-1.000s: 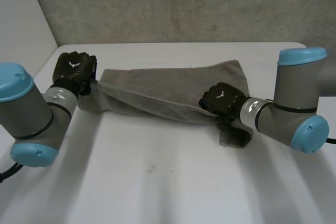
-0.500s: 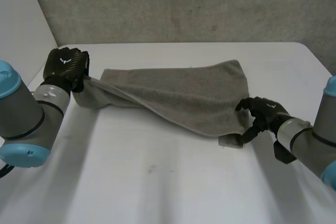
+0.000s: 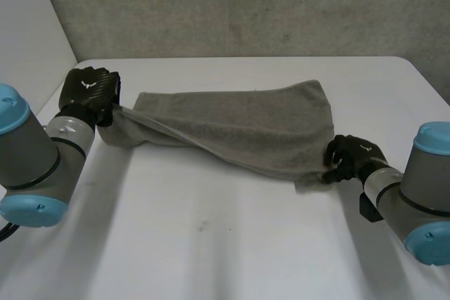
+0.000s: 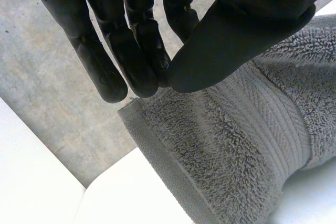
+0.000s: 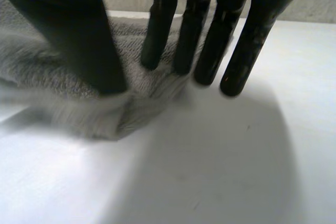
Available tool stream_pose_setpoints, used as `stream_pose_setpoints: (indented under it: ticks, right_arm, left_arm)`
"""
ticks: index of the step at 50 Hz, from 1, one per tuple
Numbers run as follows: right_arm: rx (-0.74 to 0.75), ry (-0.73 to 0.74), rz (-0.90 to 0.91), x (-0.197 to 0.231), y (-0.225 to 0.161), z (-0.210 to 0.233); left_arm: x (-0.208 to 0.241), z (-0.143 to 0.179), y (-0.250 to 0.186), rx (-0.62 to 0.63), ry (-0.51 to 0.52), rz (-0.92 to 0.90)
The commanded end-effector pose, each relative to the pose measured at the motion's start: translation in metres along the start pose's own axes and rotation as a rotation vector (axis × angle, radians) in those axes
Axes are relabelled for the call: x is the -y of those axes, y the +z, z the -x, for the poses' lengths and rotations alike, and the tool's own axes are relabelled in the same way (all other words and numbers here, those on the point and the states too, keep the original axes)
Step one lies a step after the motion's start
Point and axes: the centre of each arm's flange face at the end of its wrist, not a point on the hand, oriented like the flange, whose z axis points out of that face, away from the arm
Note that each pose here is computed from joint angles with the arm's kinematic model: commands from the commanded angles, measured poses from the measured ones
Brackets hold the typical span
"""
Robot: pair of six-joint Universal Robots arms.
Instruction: Fold the towel.
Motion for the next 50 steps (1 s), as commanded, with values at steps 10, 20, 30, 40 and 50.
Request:
stream_pose_setpoints:
  ticks: [10,20,30,40,50]
  right_arm:
    - [0.009,-0.319,-0.501,0.157,-0.067,0.009]
    - [0.014,-0.764,-0.378,0.196,-0.116,0.026]
    - [0.057,-0.904,-0.099,0.178,-0.125,0.028]
    - [0.256,-0.934,0.308,0.075,-0.062,0.033]
    - [0.183,-0.943,0.225,0.070,-0.006,0.025]
  left_arm:
    - [0.047,0.014,-0.030,0.010,0.004,-0.041]
    - [0.115,0.033,-0.074,-0.012,0.015,-0.156]
    - [0.122,0.043,-0.089,-0.051,0.017,-0.084]
    - [0.028,0.013,-0.052,-0.200,0.058,0.282]
    - [-0.006,0.005,0.003,-0.234,0.169,0.324]
